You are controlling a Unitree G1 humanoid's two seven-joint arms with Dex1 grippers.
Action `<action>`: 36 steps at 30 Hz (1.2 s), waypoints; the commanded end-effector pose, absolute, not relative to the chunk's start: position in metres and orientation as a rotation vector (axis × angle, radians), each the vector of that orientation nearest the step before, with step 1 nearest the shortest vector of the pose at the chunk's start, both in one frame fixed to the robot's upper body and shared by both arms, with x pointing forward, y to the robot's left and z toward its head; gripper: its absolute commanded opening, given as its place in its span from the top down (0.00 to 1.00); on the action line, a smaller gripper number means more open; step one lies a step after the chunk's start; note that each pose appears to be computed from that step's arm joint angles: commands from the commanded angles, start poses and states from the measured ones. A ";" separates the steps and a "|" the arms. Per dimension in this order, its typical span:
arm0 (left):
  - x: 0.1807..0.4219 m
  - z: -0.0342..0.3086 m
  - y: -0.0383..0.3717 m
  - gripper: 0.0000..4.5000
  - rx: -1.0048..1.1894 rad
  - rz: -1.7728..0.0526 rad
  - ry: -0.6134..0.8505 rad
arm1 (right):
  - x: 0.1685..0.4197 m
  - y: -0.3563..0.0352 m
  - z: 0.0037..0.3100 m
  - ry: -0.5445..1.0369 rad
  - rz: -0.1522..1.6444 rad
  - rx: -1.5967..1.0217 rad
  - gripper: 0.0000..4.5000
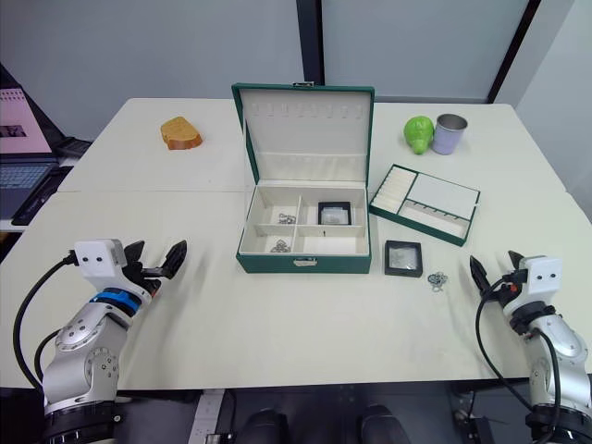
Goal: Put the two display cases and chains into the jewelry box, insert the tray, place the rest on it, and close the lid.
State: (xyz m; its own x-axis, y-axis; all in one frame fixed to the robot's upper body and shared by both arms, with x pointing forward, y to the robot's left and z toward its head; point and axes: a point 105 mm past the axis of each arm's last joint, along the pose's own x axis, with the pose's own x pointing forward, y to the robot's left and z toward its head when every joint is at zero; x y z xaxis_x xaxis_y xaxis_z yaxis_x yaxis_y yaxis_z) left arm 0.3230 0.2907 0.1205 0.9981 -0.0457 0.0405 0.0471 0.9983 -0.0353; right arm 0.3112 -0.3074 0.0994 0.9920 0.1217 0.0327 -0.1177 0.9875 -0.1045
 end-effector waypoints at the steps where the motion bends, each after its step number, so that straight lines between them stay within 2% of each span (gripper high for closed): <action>1: 0.324 0.131 0.291 0.01 -0.009 -0.056 -0.076 | 0.312 -0.309 0.114 -0.089 0.124 -0.125 0.00; 36: 0.320 0.118 0.288 0.01 0.014 -0.049 -0.078 | 0.318 -0.305 0.113 -0.084 0.142 -0.106 0.00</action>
State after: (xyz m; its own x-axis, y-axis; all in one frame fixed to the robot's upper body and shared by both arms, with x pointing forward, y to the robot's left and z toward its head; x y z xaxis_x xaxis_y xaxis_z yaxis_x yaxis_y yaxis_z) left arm 0.3210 0.2898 0.1124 0.9977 -0.0449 0.0509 0.0450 0.9990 -0.0012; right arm 0.3182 -0.3012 0.1015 0.9878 0.1511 0.0377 -0.1467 0.9841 -0.0997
